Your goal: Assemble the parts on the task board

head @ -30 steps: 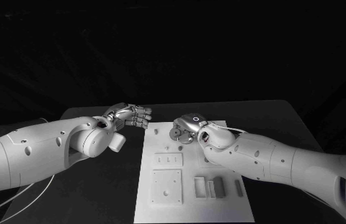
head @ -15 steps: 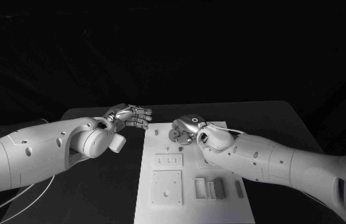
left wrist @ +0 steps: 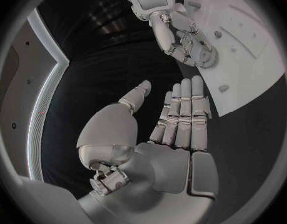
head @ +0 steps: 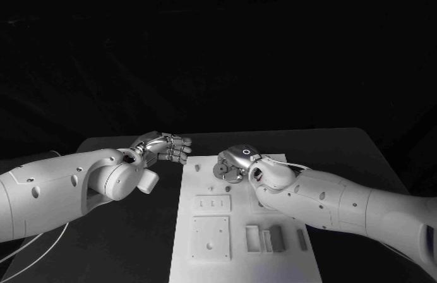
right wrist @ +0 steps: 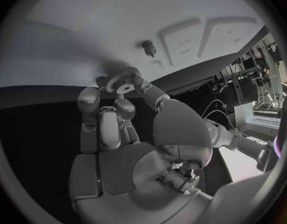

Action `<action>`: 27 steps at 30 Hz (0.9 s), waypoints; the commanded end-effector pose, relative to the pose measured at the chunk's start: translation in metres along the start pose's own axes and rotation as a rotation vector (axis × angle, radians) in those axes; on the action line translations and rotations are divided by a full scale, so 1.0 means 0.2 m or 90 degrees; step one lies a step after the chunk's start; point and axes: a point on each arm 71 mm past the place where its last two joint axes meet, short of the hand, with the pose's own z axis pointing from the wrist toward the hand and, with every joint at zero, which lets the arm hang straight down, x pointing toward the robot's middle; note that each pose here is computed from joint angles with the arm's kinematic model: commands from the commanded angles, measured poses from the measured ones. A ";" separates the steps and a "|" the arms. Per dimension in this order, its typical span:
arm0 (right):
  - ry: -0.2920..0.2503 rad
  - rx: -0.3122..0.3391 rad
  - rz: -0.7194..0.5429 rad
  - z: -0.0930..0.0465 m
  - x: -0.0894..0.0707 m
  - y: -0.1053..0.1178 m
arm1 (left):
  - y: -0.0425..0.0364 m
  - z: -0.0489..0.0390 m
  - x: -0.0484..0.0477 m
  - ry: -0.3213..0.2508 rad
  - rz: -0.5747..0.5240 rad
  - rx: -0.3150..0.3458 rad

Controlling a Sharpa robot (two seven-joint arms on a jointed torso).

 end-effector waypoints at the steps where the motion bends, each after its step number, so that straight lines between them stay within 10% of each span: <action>1: 0.005 -0.001 0.001 0.01 0.00 0.01 | -0.008 0.002 0.006 0.001 0.002 0.006; 27: 0.000 0.012 -0.004 0.02 0.00 -0.01 | -0.008 0.004 0.009 0.004 0.002 0.005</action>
